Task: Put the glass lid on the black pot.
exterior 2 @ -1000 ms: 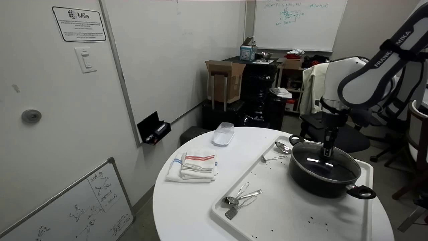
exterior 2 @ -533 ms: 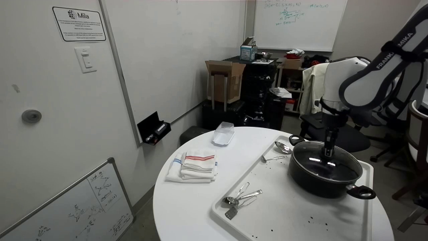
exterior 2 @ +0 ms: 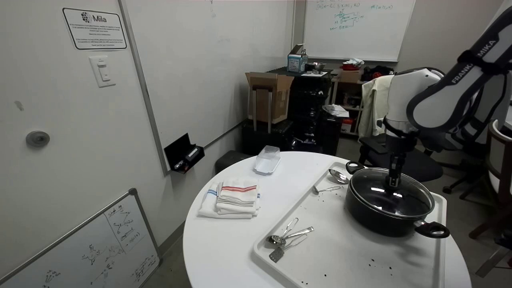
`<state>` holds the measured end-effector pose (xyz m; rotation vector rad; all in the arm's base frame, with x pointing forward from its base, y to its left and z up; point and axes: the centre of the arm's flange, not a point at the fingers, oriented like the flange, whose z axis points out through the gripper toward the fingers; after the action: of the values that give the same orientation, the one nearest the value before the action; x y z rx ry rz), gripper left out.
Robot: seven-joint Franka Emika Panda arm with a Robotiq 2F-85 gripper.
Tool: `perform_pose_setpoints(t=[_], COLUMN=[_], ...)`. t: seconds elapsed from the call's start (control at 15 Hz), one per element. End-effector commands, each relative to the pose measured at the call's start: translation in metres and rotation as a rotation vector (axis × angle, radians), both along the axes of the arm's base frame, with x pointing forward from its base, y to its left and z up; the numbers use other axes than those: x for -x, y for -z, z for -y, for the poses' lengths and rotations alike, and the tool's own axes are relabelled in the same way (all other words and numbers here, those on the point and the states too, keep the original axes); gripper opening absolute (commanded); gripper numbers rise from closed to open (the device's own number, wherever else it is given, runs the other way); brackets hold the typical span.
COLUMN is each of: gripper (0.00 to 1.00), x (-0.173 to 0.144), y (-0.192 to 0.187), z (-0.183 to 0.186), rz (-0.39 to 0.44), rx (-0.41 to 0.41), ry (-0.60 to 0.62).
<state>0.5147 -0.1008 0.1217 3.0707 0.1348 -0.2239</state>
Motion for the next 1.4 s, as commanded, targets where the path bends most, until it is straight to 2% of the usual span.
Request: perform_pose_setpoints(t=[0.0,1.33], gripper=[0.25,0.25], x=[-0.0005,-0.0061], y=[-0.0088,-0.0033], z=[-0.0044,-0.0083], rz=[-0.008,-0.005], rx=[0.021,0.021], ry=[-0.001,-0.010])
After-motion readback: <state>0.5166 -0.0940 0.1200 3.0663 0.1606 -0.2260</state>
